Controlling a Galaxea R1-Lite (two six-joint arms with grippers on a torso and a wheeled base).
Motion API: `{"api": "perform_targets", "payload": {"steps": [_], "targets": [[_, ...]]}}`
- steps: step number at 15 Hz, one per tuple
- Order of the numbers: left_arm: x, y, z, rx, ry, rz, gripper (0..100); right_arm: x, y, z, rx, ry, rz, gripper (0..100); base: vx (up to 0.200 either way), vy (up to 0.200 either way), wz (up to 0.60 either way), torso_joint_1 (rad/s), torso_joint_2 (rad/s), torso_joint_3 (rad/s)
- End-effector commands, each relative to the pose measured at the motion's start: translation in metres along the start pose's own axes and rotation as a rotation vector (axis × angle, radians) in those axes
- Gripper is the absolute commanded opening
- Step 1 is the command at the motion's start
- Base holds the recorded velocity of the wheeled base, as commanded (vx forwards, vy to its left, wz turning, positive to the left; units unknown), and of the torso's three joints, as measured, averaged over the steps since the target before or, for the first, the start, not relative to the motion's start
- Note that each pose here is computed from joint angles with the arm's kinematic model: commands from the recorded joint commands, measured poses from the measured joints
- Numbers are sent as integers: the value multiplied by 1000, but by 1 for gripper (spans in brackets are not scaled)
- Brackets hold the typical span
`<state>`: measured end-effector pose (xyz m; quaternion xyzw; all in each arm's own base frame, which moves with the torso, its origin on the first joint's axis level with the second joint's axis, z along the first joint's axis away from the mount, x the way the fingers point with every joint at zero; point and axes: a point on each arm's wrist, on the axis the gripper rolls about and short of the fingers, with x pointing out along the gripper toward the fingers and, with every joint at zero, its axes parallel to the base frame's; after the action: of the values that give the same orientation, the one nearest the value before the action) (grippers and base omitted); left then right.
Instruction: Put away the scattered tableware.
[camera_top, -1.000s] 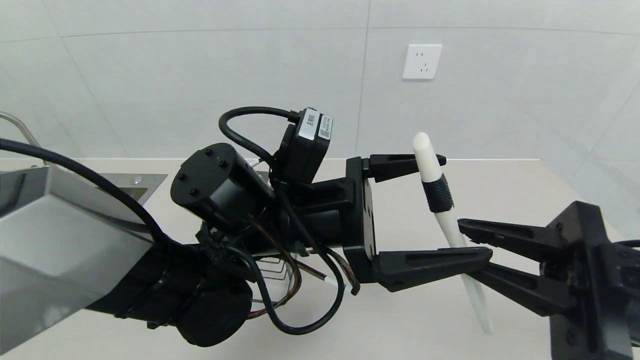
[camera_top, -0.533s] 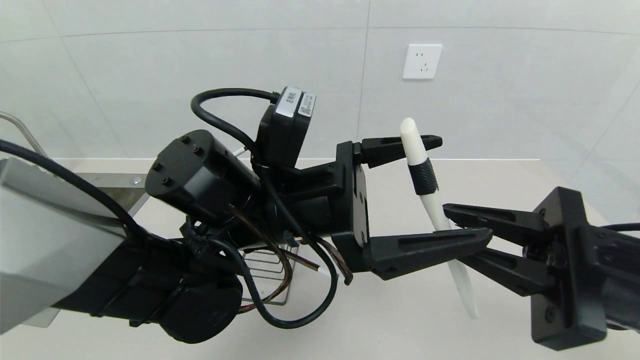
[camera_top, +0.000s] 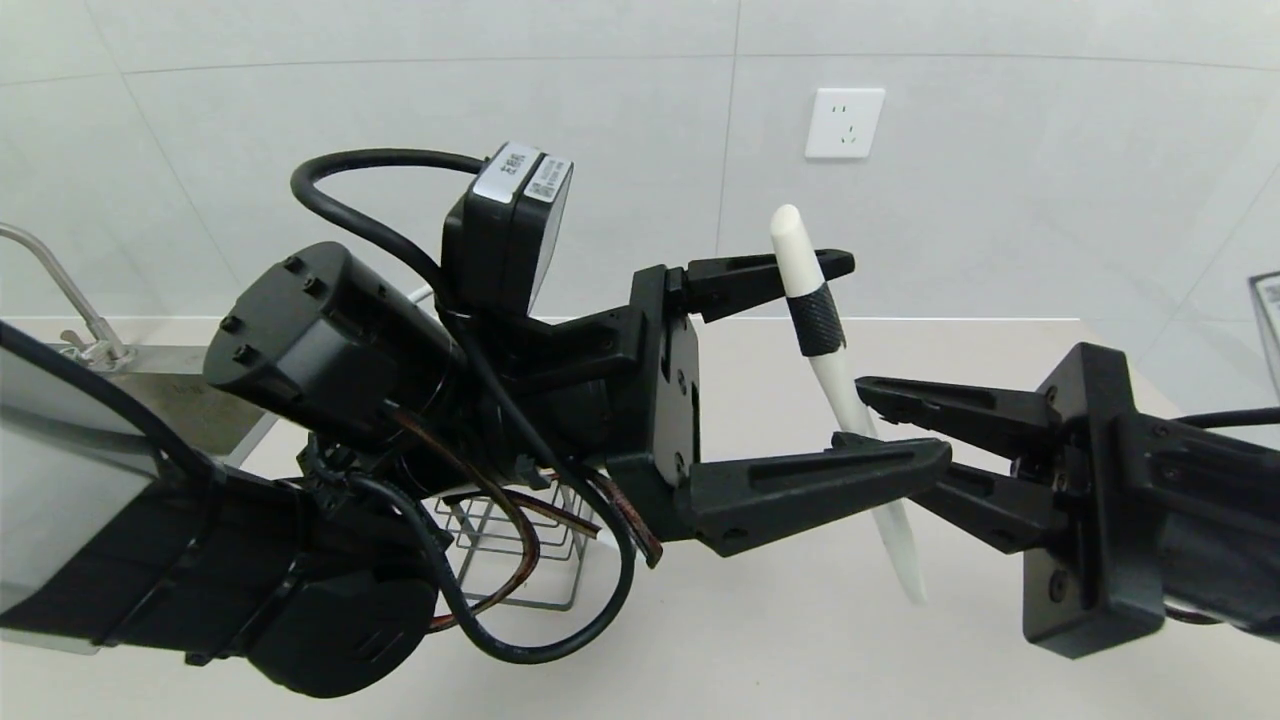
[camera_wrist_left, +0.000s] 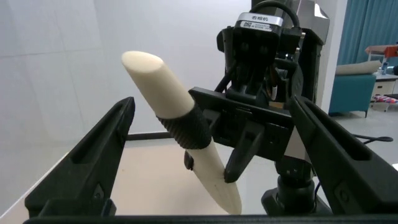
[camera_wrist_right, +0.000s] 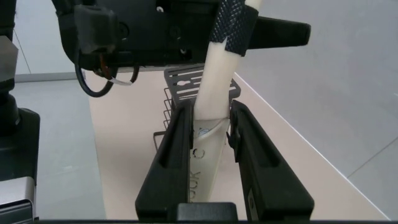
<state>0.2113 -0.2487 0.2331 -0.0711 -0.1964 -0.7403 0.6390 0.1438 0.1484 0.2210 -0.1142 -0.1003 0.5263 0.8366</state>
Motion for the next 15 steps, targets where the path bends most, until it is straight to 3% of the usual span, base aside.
{"api": "perform_targets", "payload": {"steps": [1, 2, 11, 12, 15], "targets": [[-1, -1, 3, 6, -4, 0, 100, 1, 0, -1, 1, 4, 4, 0, 0, 0, 0, 0, 0, 0], [-1, -2, 2, -1, -1, 0, 0, 1, 0, -1, 1, 2, 5, 0, 0, 0, 0, 0, 0, 0], [-3, 0, -1, 1, 6, 11, 0, 12, 1, 9, -16, -34, 23, 0, 0, 0, 0, 0, 0, 0], [-4, 1, 0, 5, 4, 19, 0, 14, 0, 9, -14, -30, 24, 100, 0, 0, 0, 0, 0, 0], [-8, 3, 4, 19, -3, 55, 0, 17, -1, 5, -10, -9, -5, 100, 0, 0, 0, 0, 0, 0]]}}
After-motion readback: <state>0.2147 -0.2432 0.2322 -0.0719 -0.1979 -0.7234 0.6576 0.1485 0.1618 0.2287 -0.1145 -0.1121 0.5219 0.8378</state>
